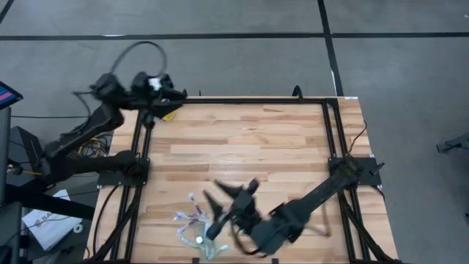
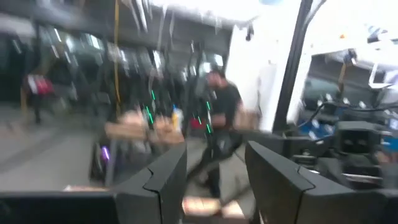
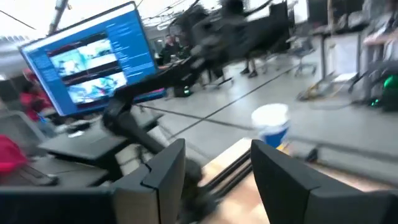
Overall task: Pick & Place toothbrushing station
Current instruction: Return to Home Position
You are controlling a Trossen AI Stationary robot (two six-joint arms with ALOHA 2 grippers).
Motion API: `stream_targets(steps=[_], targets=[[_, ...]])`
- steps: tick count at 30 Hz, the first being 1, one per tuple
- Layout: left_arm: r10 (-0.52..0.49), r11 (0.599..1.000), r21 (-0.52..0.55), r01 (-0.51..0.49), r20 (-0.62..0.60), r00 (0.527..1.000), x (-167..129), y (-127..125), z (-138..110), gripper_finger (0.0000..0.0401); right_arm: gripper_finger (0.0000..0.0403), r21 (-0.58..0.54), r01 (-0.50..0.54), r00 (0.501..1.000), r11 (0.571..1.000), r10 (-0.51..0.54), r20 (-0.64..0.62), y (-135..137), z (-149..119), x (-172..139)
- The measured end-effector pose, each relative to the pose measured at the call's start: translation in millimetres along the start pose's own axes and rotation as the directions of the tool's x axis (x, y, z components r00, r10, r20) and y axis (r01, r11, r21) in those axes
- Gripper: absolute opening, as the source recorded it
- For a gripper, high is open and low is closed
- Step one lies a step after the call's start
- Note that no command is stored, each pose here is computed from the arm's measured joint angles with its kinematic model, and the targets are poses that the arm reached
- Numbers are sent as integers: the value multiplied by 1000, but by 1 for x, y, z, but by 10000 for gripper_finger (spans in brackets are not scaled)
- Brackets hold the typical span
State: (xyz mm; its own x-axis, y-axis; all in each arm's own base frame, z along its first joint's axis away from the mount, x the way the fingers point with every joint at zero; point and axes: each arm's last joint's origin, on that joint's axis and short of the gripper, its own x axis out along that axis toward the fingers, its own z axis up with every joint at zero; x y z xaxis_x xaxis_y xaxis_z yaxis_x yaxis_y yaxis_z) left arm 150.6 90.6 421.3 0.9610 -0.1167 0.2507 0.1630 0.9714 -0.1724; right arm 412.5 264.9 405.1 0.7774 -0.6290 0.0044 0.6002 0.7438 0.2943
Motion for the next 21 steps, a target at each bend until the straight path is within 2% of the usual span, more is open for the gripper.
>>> stream_targets(steps=[5,9,11,15,18,19,20,21], targets=[[13,998,57,-22,156,988,-23,-39,21,159,167,-87,19,1000,996,-18,15,-24,61,-12],[-5,996,91,-15,218,976,-42,-59,31,159,162,-72,98,995,993,-95,36,-43,96,-24],[-10,993,114,-18,246,969,-51,-67,35,159,160,-142,117,993,983,-113,35,-52,107,-31],[-18,996,91,-11,305,952,-67,-83,40,159,161,-413,111,993,904,-112,22,-65,117,-44],[-42,994,105,8,322,946,-76,-93,42,159,163,-600,96,994,794,-113,10,-74,118,-48],[-60,993,113,25,319,946,-78,-95,43,159,164,-645,95,993,758,-117,9,-76,117,-49],[-74,992,121,37,318,945,-80,-98,43,159,164,-661,112,991,742,-134,18,-78,117,-50],[-91,991,122,55,310,947,-81,-99,43,159,164,-650,140,987,747,-157,32,-80,119,-51]])
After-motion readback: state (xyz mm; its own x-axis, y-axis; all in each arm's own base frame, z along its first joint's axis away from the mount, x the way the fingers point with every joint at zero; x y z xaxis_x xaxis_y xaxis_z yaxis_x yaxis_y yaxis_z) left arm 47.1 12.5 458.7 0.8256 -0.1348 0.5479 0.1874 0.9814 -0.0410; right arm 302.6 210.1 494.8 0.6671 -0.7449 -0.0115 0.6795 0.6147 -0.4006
